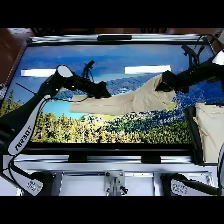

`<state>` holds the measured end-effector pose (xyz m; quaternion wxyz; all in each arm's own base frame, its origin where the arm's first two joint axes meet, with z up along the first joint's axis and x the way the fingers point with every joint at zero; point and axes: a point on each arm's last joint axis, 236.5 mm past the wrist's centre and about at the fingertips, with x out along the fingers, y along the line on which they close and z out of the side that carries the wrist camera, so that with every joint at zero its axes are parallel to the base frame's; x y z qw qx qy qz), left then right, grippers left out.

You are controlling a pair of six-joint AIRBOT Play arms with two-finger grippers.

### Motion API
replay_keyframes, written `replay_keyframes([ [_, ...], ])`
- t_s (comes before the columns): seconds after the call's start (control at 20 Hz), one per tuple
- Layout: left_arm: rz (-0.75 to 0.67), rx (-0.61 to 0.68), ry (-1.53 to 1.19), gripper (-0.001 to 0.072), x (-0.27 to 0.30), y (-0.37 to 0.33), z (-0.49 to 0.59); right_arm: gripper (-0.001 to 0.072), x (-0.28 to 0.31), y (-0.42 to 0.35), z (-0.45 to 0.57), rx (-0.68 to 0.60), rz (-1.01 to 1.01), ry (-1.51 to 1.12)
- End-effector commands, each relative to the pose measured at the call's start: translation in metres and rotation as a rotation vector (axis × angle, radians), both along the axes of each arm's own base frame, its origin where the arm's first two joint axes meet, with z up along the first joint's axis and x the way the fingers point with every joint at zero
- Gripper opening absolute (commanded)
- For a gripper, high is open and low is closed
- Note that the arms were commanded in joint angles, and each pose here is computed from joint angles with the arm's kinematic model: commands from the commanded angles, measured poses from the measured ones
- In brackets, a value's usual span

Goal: Fold the shirts.

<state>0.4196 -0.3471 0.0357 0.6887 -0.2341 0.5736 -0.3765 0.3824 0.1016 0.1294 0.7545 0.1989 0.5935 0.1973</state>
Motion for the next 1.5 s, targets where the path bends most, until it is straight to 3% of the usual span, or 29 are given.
replay_keyframes([
  [0.0,-0.002,-0.021,-0.056,0.0034,-0.014,-0.051,0.003,0.0061,-0.034,0.001,0.028,-0.011,0.009,0.005],
  [0.3,-0.084,0.009,0.047,0.0034,-0.066,-0.110,-0.047,0.0060,-0.061,-0.009,0.050,-0.066,-0.028,-0.012],
  [0.55,0.032,-0.132,0.090,0.0034,-0.064,-0.158,-0.048,0.0061,-0.073,-0.008,0.052,-0.061,-0.033,0.023],
  [0.7,-0.012,-0.131,0.097,0.0032,-0.069,-0.154,-0.051,0.0061,-0.065,-0.009,0.054,-0.057,-0.068,0.005],
  [1.05,0.044,0.005,-0.241,0.0032,0.007,-0.014,0.061,0.0060,-0.028,-0.004,0.024,-0.067,-0.110,0.027],
  [1.25,0.239,-0.008,-0.474,0.0033,0.032,0.091,0.179,0.0060,-0.005,0.061,-0.016,-0.063,-0.002,0.046],
  [1.45,0.403,-0.020,-0.649,0.0033,0.019,0.172,0.266,0.0060,0.012,0.135,-0.061,-0.043,0.066,0.041],
])
